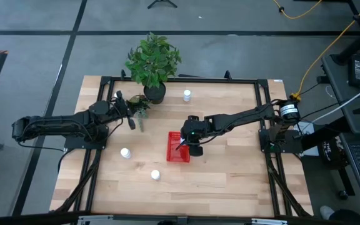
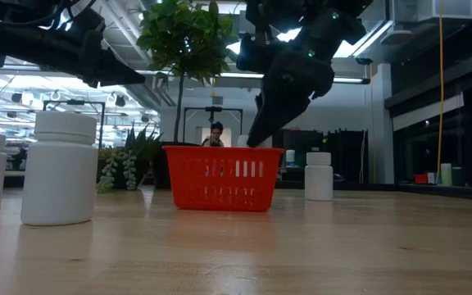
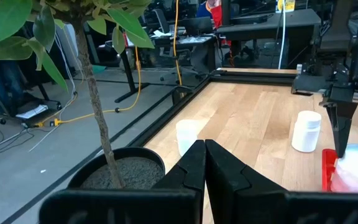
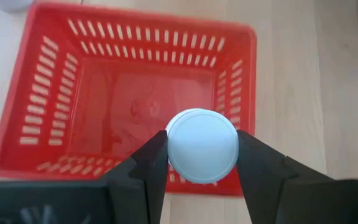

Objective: Pick and place pill bottles into a basket
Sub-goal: Put the white medicine bottle into the red bin

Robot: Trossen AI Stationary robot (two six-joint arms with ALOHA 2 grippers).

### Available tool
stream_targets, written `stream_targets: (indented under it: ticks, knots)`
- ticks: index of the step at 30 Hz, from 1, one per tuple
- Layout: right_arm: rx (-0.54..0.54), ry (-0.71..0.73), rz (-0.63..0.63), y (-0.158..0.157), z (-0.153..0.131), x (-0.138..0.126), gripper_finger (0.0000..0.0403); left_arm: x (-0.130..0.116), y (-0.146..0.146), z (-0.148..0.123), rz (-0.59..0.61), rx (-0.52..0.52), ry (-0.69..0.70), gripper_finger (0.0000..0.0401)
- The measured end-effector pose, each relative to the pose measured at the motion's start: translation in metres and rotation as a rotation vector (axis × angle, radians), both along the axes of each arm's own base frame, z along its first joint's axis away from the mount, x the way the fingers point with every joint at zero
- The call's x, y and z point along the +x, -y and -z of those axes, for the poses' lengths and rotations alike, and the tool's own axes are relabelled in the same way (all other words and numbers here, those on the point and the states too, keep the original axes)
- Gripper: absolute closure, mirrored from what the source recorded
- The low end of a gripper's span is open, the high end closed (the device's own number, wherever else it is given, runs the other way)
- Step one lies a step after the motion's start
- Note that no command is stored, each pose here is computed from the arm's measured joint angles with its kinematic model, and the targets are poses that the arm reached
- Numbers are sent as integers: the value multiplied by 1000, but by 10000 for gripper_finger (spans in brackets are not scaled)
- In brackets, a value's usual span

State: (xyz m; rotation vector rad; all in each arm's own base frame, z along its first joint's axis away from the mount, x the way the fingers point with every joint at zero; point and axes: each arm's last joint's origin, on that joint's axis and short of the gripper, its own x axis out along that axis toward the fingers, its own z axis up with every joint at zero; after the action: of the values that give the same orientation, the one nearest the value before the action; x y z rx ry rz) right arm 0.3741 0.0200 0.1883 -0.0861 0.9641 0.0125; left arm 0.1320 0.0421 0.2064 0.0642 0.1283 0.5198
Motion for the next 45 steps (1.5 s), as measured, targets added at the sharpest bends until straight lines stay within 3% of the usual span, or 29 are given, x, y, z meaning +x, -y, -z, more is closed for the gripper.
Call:
stream_targets:
  ticks: [18,33,45]
  knots:
    - [-33,-29,18,1,8,1,244,0,0,0,0,0,0,397]
    - [-16,-36,43,2,9,0,192,0,0,0,0,-2,2,397]
    - [-16,-5,37,1,-7,4,181,0,0,0,0,-2,2,397]
